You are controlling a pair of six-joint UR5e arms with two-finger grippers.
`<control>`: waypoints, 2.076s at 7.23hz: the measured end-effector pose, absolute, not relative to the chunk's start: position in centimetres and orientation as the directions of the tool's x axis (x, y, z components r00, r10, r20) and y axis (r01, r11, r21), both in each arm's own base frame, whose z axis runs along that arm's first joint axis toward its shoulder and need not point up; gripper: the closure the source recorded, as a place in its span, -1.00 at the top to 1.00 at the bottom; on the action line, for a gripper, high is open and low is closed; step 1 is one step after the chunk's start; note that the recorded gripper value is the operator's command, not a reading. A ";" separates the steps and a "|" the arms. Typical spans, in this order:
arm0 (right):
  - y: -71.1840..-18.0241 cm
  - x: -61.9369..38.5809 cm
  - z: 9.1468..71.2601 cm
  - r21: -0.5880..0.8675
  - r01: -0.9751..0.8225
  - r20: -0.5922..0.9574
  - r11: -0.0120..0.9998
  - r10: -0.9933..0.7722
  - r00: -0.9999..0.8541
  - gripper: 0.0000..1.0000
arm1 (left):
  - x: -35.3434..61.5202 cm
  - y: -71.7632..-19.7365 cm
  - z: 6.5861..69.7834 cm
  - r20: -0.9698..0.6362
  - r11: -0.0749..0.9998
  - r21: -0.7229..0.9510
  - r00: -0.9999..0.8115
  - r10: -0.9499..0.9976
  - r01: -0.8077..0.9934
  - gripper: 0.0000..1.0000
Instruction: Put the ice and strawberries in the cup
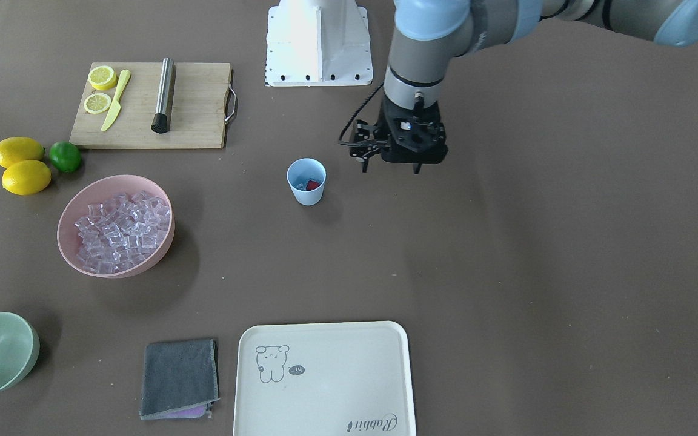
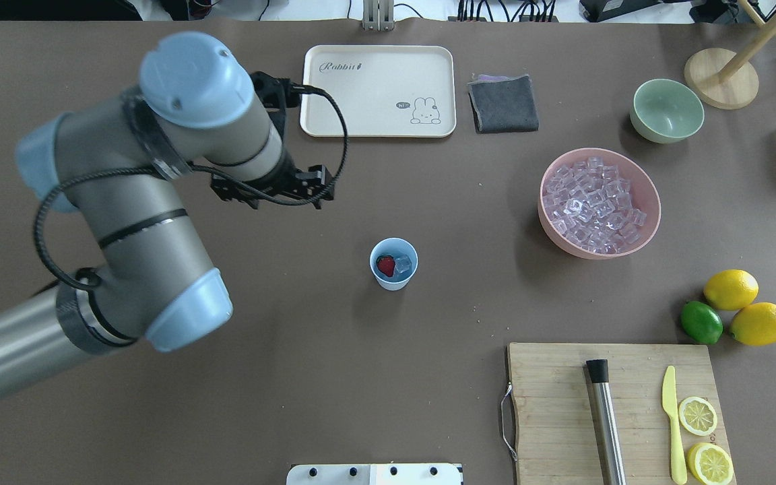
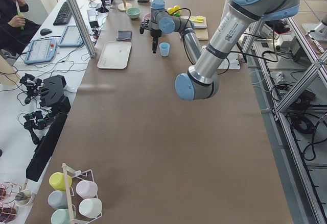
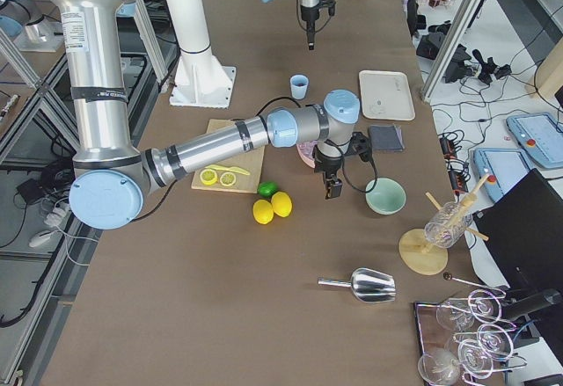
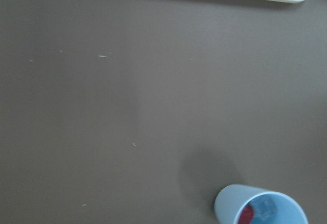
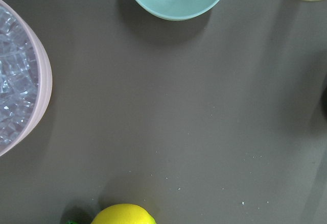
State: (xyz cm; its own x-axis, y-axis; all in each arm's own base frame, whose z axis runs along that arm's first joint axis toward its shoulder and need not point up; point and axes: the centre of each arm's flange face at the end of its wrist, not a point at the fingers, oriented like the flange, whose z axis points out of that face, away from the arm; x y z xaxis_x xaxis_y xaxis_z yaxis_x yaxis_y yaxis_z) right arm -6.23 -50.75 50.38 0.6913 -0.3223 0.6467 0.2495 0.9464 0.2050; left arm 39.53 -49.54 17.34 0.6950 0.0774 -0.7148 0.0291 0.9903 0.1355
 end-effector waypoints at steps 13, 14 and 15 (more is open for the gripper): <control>-47.9 4.0 60.0 0.152 0.218 0.649 0.964 -0.264 0.713 0.99 | -8.4 -43.3 65.0 -0.643 0.986 0.121 0.747 0.168 -0.117 0.96; -47.8 4.0 60.3 0.143 0.214 0.651 0.966 -0.255 0.715 0.99 | -8.4 -43.1 65.3 -0.641 0.984 0.132 0.748 0.174 -0.116 0.96; -47.7 4.0 60.5 0.136 0.211 0.653 0.968 -0.248 0.716 0.99 | -8.4 -43.1 65.3 -0.640 0.984 0.137 0.748 0.177 -0.116 0.96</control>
State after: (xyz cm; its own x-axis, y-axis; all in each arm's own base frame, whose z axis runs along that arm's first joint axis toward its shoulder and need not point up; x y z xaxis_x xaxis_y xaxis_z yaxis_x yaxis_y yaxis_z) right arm 4.05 -47.66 60.54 0.7161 -0.2478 0.6526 0.2114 0.9679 0.1356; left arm -8.36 -43.07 65.33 0.7480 0.1771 -0.6396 -0.1159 0.9838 0.1369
